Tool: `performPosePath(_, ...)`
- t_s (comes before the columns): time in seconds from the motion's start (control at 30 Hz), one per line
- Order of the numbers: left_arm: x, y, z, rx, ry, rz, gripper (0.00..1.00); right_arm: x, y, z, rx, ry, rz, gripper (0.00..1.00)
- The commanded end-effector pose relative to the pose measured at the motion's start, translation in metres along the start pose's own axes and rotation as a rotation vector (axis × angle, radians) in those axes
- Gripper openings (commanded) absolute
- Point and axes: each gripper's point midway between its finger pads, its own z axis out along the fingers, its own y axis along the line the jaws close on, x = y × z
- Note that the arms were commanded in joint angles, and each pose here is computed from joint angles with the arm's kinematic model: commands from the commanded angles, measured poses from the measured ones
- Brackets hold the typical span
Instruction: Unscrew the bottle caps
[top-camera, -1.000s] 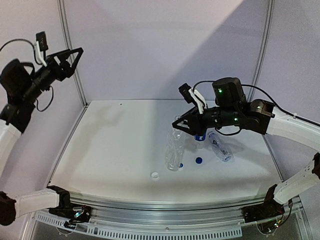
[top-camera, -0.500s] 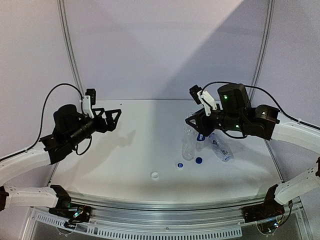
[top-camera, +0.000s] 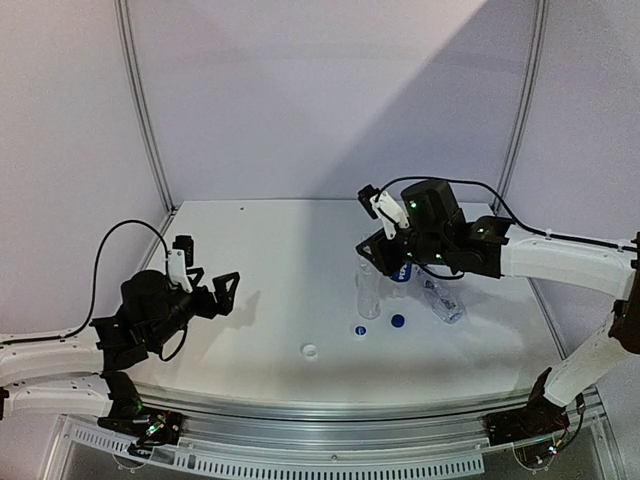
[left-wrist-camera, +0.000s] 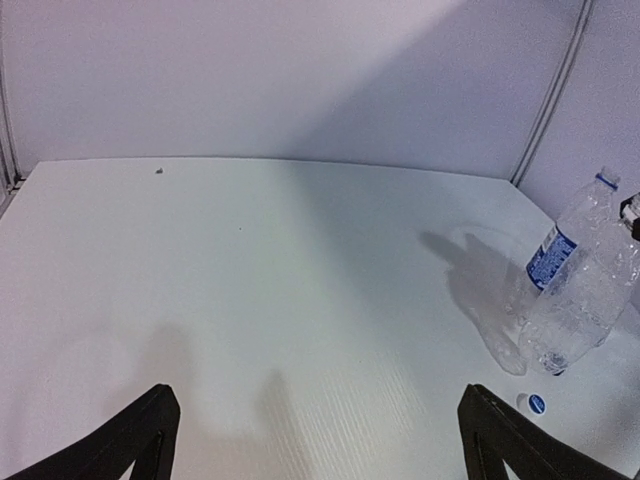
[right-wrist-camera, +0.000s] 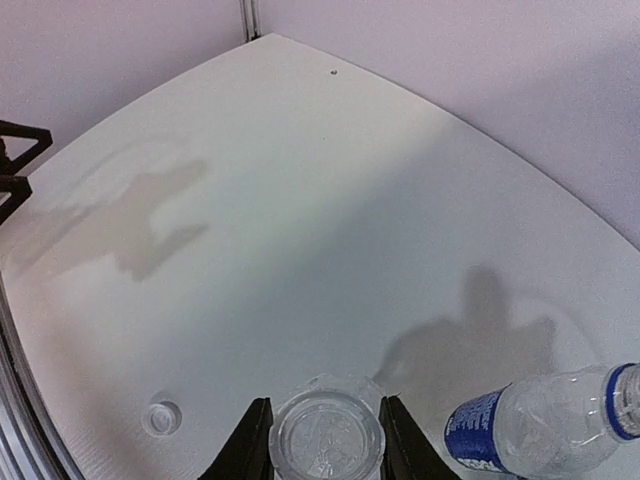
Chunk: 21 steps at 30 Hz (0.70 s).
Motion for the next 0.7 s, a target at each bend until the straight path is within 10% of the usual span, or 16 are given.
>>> performPosePath(0.0, -0.01, 0.001, -0.004, 0.004, -0.063, -0.065, 0.99, -0.02, -0.014, 0.004, -0.006, -0.097, 0.069, 0.0)
performPosePath(0.67, -0.016, -0.016, -0.009, 0.1, -0.06, -0.09, 0.97, 0.001, -0.029, 0.039, 0.039, -0.087, 0.1, 0.1)
